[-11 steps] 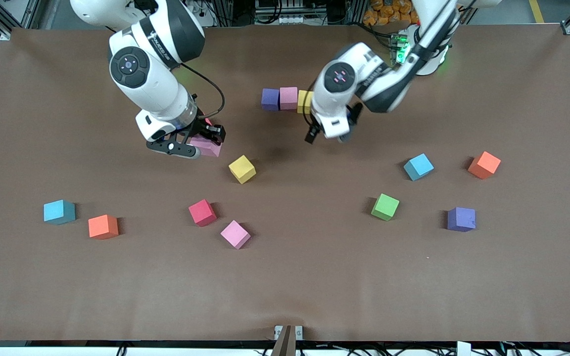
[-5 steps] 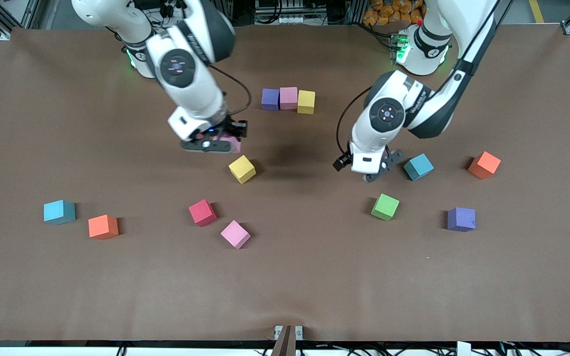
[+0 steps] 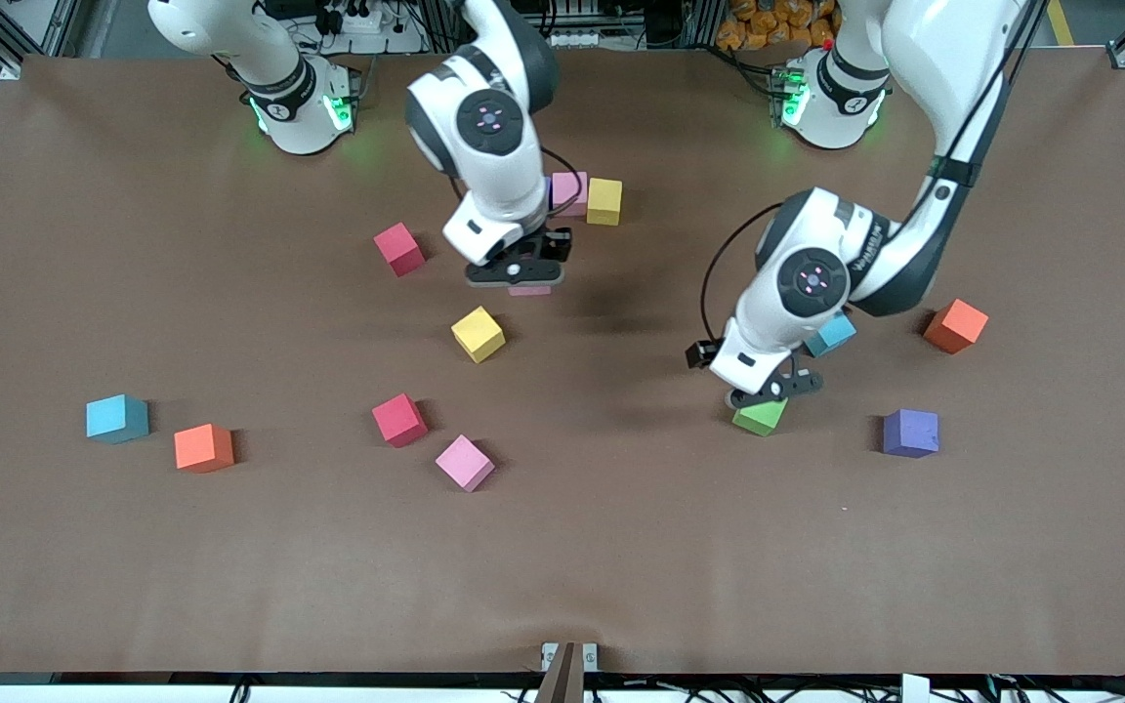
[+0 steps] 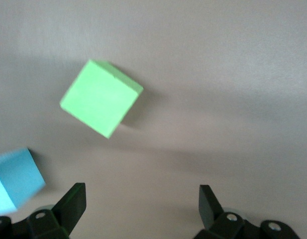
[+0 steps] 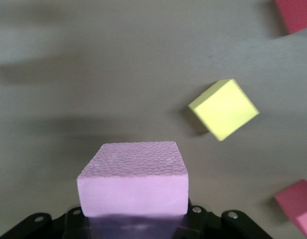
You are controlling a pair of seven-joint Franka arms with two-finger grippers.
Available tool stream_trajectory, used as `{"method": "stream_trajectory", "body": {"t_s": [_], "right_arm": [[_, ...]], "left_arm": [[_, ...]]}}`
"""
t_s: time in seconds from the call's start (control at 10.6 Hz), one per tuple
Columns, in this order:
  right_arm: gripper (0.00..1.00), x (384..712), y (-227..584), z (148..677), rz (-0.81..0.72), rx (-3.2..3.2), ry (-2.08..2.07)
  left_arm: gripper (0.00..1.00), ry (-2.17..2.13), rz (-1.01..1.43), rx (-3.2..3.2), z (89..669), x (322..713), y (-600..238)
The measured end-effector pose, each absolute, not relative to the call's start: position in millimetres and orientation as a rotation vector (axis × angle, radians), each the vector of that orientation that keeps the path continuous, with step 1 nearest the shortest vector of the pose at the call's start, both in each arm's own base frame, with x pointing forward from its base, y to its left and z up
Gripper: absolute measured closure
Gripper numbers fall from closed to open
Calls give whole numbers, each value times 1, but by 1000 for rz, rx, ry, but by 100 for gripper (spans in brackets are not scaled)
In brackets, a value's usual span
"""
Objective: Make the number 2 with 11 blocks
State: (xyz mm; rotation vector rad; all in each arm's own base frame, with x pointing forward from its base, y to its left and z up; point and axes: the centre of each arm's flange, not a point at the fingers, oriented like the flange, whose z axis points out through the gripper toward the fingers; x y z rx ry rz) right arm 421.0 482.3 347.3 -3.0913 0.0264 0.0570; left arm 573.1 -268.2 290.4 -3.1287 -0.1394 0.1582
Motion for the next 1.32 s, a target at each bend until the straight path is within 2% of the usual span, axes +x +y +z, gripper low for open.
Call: {"method": "stream_trajectory", "body": {"t_s": [0.19, 0.75, 1.03, 1.32], "right_arm": [[41, 398, 511, 328, 70, -3051, 78], [41, 338, 559, 247, 103, -3066, 65], [41, 320, 568, 228, 113, -3090, 49], [41, 300, 579, 218, 141, -3080, 26]], "left_arm": [[0, 66, 169, -3122, 281, 583, -248], [0, 435, 108, -3035, 248, 597, -256], [0, 663, 62, -2999, 234, 613, -234], [0, 718, 40, -2990, 227, 618, -228]]}}
